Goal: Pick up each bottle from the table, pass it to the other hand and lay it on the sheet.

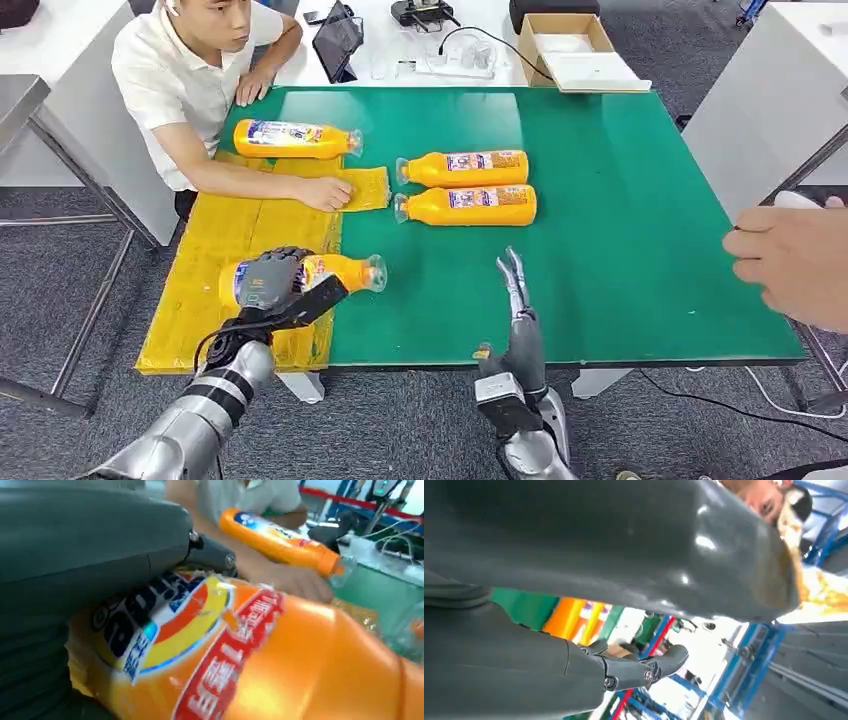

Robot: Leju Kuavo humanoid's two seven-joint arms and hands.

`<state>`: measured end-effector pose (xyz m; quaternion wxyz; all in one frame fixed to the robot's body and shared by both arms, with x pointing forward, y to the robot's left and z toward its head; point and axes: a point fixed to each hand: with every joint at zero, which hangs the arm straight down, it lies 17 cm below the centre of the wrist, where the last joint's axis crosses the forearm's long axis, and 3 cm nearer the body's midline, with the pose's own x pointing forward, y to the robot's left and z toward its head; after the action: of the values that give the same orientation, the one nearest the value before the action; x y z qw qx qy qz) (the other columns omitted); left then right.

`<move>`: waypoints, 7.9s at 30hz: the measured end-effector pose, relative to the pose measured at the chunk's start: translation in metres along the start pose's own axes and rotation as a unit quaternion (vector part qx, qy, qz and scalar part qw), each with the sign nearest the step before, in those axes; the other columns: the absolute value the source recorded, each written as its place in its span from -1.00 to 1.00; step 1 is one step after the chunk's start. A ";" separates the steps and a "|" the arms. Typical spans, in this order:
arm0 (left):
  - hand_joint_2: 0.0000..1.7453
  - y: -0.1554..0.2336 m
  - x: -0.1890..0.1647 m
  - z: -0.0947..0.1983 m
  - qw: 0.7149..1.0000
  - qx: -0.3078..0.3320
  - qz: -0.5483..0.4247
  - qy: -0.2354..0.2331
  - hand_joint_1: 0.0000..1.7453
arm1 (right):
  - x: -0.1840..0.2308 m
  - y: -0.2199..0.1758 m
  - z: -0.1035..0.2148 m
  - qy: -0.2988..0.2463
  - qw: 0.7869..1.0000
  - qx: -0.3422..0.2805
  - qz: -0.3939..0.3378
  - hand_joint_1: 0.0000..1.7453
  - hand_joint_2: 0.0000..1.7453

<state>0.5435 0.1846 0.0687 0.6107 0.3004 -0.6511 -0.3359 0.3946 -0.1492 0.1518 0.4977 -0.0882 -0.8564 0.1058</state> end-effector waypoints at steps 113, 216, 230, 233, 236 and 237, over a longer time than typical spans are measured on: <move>1.00 0.138 0.210 0.089 0.807 0.064 0.515 -0.282 -1.00 | -0.225 -0.062 -0.018 0.226 0.818 0.310 0.428 -1.00 1.00; 1.00 0.012 0.226 0.145 0.685 -0.114 0.706 -0.143 1.00 | 0.017 0.121 0.008 -0.020 0.964 0.259 -0.059 1.00 1.00; 1.00 0.015 0.208 0.143 0.684 -0.111 0.705 -0.150 1.00 | 0.007 0.134 0.026 0.008 0.956 0.280 -0.086 -1.00 -1.00; 1.00 0.014 0.191 0.144 0.698 -0.104 0.694 -0.145 1.00 | 0.002 0.136 0.038 0.022 0.955 0.282 -0.089 -1.00 -1.00; 1.00 0.016 0.172 0.143 0.726 -0.087 0.667 -0.143 1.00 | -0.003 0.132 0.049 0.035 0.957 0.272 -0.093 -1.00 -1.00; 1.00 0.017 0.165 0.143 0.731 -0.081 0.662 -0.140 1.00 | -0.004 0.130 0.052 0.037 0.958 0.269 -0.094 -1.00 -1.00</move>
<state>0.3892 0.0719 0.1762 0.6023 -0.3084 -0.7335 0.0638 0.3576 -0.0299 0.0886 0.5424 0.1254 -0.7816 0.2816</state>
